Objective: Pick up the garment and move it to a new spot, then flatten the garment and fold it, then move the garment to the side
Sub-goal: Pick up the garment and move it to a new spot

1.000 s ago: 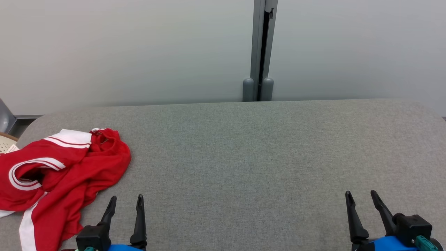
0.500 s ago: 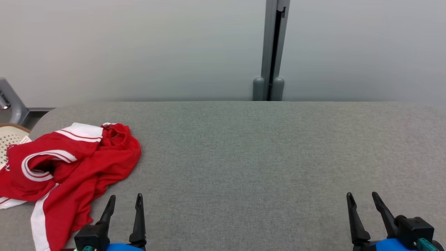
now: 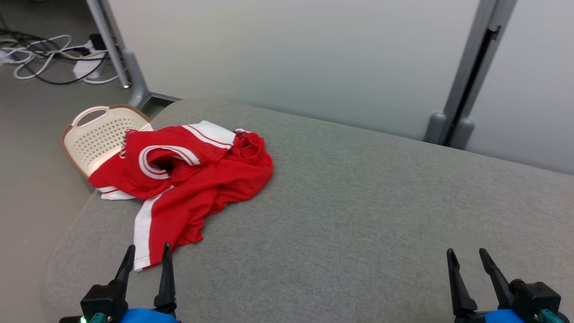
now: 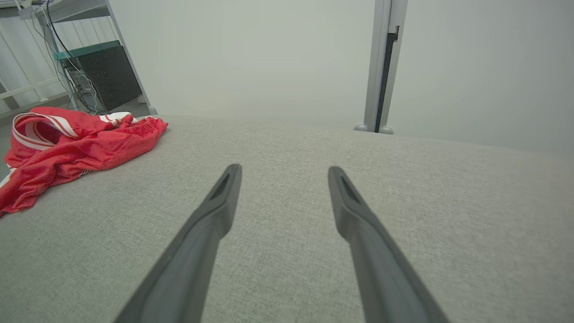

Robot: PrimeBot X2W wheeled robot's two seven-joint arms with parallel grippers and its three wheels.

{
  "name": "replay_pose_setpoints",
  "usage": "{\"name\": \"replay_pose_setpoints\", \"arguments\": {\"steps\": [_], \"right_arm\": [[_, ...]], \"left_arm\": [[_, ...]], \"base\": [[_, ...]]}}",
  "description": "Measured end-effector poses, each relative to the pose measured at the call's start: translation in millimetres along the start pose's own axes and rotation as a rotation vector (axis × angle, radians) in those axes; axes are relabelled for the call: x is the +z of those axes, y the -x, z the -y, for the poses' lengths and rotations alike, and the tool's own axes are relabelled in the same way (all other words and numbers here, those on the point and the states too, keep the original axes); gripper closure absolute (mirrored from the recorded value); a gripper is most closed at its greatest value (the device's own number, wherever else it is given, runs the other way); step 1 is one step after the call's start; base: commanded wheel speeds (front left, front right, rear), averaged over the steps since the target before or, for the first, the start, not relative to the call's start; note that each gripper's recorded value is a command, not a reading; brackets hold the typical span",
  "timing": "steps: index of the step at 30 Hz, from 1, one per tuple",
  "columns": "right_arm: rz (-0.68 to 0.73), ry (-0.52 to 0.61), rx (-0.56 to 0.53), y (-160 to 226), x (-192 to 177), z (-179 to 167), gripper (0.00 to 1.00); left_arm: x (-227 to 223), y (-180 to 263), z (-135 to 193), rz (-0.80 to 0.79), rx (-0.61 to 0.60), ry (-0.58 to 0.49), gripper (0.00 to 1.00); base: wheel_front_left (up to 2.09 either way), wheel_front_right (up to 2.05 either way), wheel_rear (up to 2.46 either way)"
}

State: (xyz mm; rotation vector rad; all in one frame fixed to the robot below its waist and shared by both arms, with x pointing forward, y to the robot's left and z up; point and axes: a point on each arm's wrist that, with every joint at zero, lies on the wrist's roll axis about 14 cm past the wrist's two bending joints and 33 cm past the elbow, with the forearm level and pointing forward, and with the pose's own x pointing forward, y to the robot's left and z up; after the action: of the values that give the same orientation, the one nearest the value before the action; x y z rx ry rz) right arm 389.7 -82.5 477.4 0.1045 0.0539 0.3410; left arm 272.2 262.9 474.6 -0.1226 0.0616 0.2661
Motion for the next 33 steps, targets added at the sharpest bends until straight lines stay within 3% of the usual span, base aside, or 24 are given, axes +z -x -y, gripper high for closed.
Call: {"name": "replay_pose_setpoints", "arguments": {"steps": [8,15,23,33], "right_arm": [[-0.014,0.01,0.211,-33.8,-3.2,-69.4,0.0],[-0.039,0.012,0.306,-51.5,-10.6,-101.3,0.0],[-0.048,0.011,0.325,-55.4,-13.3,-108.2,0.0],[-0.048,0.007,0.278,-47.3,-14.5,-92.2,0.0]], "left_arm": [[-1.5,47.7,-64.6,0.014,0.233,0.021,0.0],[-6.6,65.5,-82.2,0.008,0.334,0.032,0.0],[-6.6,69.7,-86.7,0.011,0.357,0.034,0.0],[9.1,54.7,-84.1,0.031,0.308,0.074,0.0]], "base": [[0.0,0.0,0.0],[0.0,0.0,0.0],[0.0,0.0,0.0],[0.0,0.0,0.0]]}}
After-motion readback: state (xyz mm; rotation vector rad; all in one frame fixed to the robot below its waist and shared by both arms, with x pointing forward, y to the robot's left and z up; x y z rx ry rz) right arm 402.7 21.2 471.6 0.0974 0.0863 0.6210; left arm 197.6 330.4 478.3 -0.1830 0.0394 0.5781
